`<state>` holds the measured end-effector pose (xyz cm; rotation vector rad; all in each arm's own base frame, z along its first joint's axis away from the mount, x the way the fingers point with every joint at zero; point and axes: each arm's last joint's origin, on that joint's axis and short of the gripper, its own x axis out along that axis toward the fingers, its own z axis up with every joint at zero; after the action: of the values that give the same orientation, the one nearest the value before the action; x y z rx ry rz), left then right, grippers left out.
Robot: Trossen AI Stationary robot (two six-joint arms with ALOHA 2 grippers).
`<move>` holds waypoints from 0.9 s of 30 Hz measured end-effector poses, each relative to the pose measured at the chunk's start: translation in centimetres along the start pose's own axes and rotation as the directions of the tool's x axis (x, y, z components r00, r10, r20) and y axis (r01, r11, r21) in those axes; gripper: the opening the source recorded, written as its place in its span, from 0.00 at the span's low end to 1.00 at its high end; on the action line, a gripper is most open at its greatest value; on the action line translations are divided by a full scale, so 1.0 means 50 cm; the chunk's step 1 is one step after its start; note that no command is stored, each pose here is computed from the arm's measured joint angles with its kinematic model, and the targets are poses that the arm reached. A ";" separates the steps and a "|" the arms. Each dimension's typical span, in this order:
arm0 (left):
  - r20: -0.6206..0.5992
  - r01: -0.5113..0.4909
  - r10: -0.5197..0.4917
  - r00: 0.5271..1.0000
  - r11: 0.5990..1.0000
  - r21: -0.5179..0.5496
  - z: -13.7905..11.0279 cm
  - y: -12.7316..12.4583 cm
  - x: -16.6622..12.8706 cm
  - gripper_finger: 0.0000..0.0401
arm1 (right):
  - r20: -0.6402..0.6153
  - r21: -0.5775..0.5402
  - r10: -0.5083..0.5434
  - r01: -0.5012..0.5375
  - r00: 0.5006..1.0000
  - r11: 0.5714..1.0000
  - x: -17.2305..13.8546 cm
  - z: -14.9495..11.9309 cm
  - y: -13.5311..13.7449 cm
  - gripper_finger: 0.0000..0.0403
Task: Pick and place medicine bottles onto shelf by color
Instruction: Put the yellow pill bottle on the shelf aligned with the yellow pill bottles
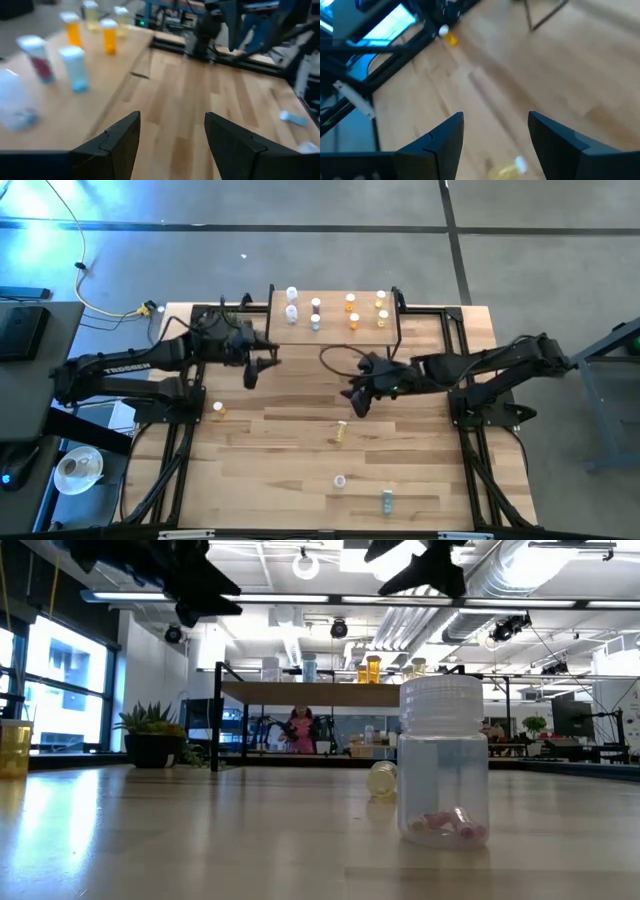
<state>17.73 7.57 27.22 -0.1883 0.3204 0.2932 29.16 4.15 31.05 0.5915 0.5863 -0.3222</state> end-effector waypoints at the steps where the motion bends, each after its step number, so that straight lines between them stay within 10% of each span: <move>1: -0.007 0.014 -0.014 1.000 1.000 -0.001 -0.009 -0.005 0.004 0.53 | -0.024 0.021 0.013 -0.012 1.000 1.000 0.009 -0.006 0.004 0.53; 18: -0.013 0.141 -0.140 0.990 0.988 0.058 -0.042 -0.053 0.015 0.53 | -0.065 0.108 0.094 -0.086 0.993 0.990 0.039 0.002 0.054 0.53; 27: -0.019 0.140 -0.139 0.990 0.986 0.093 -0.043 -0.053 0.015 0.53 | -0.283 0.083 -0.176 0.207 0.943 0.975 0.079 0.020 0.076 0.53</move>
<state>18.63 4.79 25.33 -0.1195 0.3312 0.1378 34.38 6.07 31.01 0.6944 0.9012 -0.4632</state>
